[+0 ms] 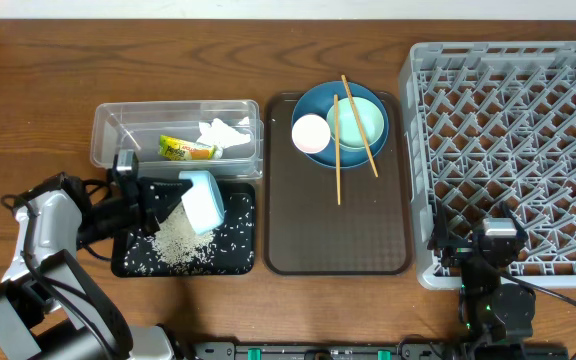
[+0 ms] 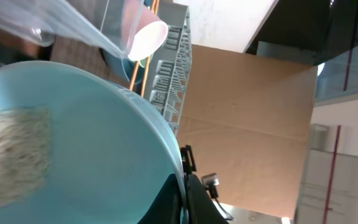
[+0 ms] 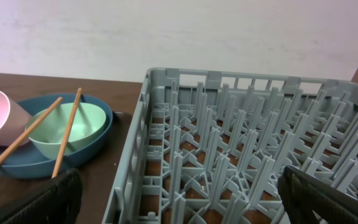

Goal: Sort waste into correct bins and load items into the dishwasher rack
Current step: 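Lift the rice bowl with the left gripper and tip rice onto black tray, then shake the tilted light-blue bowl over the black tray with the left gripper, then carry the empty bowl back and set it on the brown tray, then open the left gripper and withdraw it over the black tray, then reach the right gripper to the wooden chopsticks in the green bowl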

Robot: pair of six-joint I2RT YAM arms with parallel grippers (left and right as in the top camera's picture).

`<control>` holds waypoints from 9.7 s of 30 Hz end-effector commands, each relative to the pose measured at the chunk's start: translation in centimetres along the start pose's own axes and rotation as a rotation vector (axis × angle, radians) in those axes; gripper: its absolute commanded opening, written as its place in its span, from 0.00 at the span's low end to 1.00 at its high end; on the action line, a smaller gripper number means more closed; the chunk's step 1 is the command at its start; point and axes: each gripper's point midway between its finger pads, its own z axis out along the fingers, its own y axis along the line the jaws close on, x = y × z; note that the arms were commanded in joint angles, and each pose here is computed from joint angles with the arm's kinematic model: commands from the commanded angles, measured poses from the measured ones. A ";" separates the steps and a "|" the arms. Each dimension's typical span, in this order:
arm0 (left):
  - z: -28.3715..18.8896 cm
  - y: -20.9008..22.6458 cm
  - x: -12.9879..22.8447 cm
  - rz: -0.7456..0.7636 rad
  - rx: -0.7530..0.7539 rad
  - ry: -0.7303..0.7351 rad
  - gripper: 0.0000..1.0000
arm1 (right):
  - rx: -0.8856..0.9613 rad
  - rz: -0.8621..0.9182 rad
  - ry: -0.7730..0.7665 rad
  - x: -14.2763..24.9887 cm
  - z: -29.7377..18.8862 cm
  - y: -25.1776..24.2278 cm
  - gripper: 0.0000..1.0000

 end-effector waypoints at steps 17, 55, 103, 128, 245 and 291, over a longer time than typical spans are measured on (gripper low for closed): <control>0.9 -1.7 2.2 -0.003 0.097 0.035 0.06 | 0.017 0.013 0.003 0.1 0.0 -0.3 0.99; -2.0 -1.9 1.9 0.008 0.091 -0.070 0.06 | 0.016 0.013 0.003 0.1 0.0 -0.3 0.99; 2.3 -11.0 8.9 0.379 0.000 0.222 0.06 | 0.017 0.014 0.003 0.1 0.0 -0.3 0.99; 10.1 -6.6 8.7 0.605 -0.864 0.109 0.06 | 0.017 0.013 0.003 0.1 0.0 -0.3 0.99; -1.6 -3.6 3.2 0.550 -1.420 -0.241 0.87 | -0.236 0.109 -0.056 -3.4 -1.1 3.7 0.99; -1.6 -3.6 3.2 0.550 -1.420 -0.241 0.95 | -0.410 0.503 0.897 -3.3 5.9 17.2 0.50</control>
